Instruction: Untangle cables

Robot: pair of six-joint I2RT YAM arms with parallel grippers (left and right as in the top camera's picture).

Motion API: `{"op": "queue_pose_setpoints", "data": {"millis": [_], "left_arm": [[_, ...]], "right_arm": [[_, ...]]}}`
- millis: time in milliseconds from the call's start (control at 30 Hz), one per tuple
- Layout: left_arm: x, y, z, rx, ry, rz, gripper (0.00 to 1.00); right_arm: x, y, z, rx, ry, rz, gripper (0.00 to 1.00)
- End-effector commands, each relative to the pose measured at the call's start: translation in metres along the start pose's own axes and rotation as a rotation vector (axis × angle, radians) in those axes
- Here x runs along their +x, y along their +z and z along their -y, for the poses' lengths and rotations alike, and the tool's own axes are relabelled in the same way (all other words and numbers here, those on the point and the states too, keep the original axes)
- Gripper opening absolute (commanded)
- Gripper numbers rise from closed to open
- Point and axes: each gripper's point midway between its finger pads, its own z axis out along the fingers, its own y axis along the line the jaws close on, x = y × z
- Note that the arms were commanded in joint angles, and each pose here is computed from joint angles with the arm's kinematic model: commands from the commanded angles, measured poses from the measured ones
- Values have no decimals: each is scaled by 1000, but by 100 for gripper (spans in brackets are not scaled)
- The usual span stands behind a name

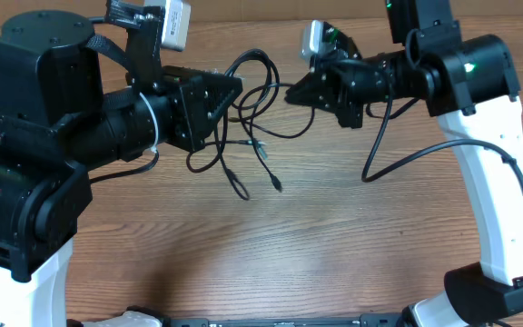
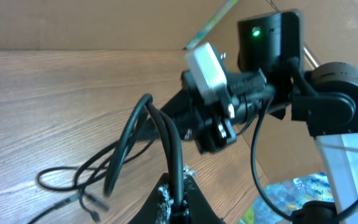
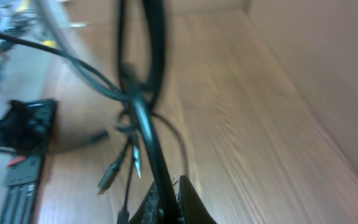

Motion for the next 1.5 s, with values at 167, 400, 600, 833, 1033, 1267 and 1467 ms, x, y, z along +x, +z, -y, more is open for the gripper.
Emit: {"op": "queue_pose_setpoints", "data": {"millis": [167,400,600,833,1033,1267,1467], "left_arm": [[-2,-4,-1,-27,29,21,8],[-1,-5,-12,-88,16,21,8],[-1,-5,-18,-119,13,27,8],[-5,-6,-35,-213,6,51,7],[-4,1,-48,-262,-11,31,6],[3,38,-74,-295,-65,-73,4],[14,71,-95,-308,-115,-171,4]], "right_arm": [[17,-50,76,281,317,45,4],[19,-98,120,433,559,183,4],[15,-108,124,439,619,233,4],[-28,-117,104,397,577,340,4],[-90,-135,71,355,492,491,4],[-147,-134,-39,35,25,537,4],[-148,-139,-78,-131,-77,540,4]]}}
